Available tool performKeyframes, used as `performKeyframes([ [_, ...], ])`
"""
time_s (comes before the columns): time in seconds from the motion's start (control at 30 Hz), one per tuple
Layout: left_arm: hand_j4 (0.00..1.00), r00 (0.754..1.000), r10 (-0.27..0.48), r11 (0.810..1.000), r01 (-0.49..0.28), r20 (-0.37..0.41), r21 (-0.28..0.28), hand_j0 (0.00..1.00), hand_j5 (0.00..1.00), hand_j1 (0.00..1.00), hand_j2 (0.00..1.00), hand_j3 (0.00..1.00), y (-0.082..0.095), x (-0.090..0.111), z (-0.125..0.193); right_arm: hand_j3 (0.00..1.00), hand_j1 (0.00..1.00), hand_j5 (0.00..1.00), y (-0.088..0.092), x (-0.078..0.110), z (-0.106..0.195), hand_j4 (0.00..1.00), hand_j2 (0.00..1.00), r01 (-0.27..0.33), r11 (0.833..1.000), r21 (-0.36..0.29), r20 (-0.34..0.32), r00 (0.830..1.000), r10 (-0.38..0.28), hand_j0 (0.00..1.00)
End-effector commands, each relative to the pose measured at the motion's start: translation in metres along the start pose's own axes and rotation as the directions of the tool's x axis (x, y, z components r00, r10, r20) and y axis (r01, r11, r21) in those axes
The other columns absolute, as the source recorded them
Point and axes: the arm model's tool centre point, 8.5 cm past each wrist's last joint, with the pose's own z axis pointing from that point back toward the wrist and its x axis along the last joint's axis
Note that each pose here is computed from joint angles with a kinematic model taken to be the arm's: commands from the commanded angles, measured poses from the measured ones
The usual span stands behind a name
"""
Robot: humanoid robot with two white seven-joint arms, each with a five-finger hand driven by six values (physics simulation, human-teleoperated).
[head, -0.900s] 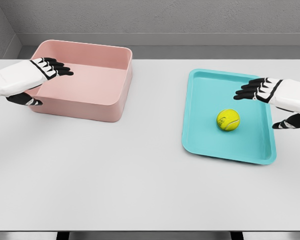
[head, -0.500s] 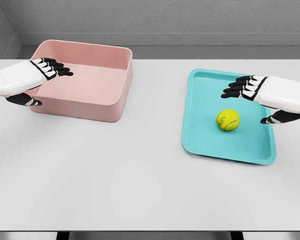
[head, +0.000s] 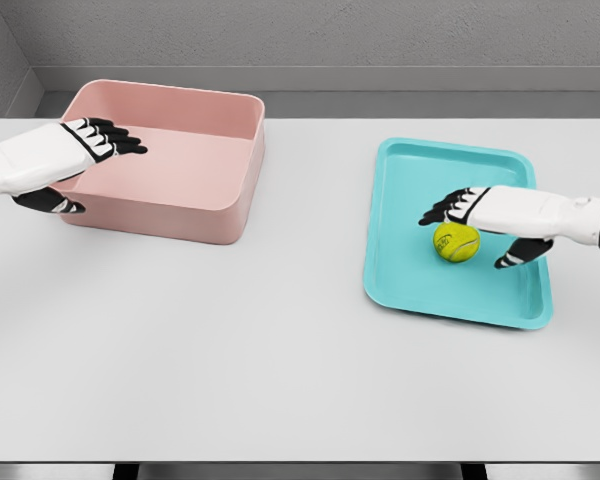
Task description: Put the tennis from the blue tray into the pink basket with both arms
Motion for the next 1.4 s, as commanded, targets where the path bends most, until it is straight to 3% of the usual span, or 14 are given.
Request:
performKeyframes([
  [0.0, 1.00, 1.000, 0.005, 1.000, -0.005, 0.000, 0.002, 1.00, 1.00, 1.00, 1.00, 1.00, 0.000, 0.000, 0.000, 1.00, 1.00, 1.00, 0.009, -0.005, -0.009, 1.00, 1.00, 0.020, 1.000, 0.012, -0.011, 1.000, -0.019, 1.00],
  [0.4, 1.00, 1.000, 0.006, 1.000, -0.006, 0.001, 0.003, 1.00, 1.00, 1.00, 1.00, 1.00, 0.000, 0.000, 0.000, 1.00, 1.00, 1.00, 0.023, -0.027, -0.020, 1.00, 1.00, 0.065, 0.998, 0.027, -0.071, 0.996, -0.063, 1.00],
  [0.87, 1.00, 1.000, 0.010, 1.000, -0.010, 0.005, 0.005, 1.00, 1.00, 1.00, 1.00, 1.00, -0.001, 0.001, -0.002, 1.00, 1.00, 1.00, 0.021, -0.021, -0.031, 1.00, 1.00, 0.051, 0.998, 0.022, -0.051, 0.997, -0.050, 1.00],
  [1.0, 1.00, 1.000, 0.010, 1.000, -0.010, 0.005, 0.005, 1.00, 1.00, 1.00, 1.00, 1.00, -0.001, 0.001, -0.002, 0.90, 0.90, 0.90, 0.022, -0.019, -0.037, 0.90, 0.90, 0.039, 0.999, 0.029, -0.048, 0.998, -0.038, 0.90],
  [1.37, 1.00, 1.000, 0.008, 1.000, -0.008, 0.003, 0.004, 1.00, 1.00, 1.00, 1.00, 1.00, -0.001, 0.001, -0.001, 0.77, 0.77, 0.77, 0.026, -0.020, -0.038, 0.77, 0.77, 0.027, 0.998, 0.048, -0.058, 0.998, -0.024, 0.77],
])
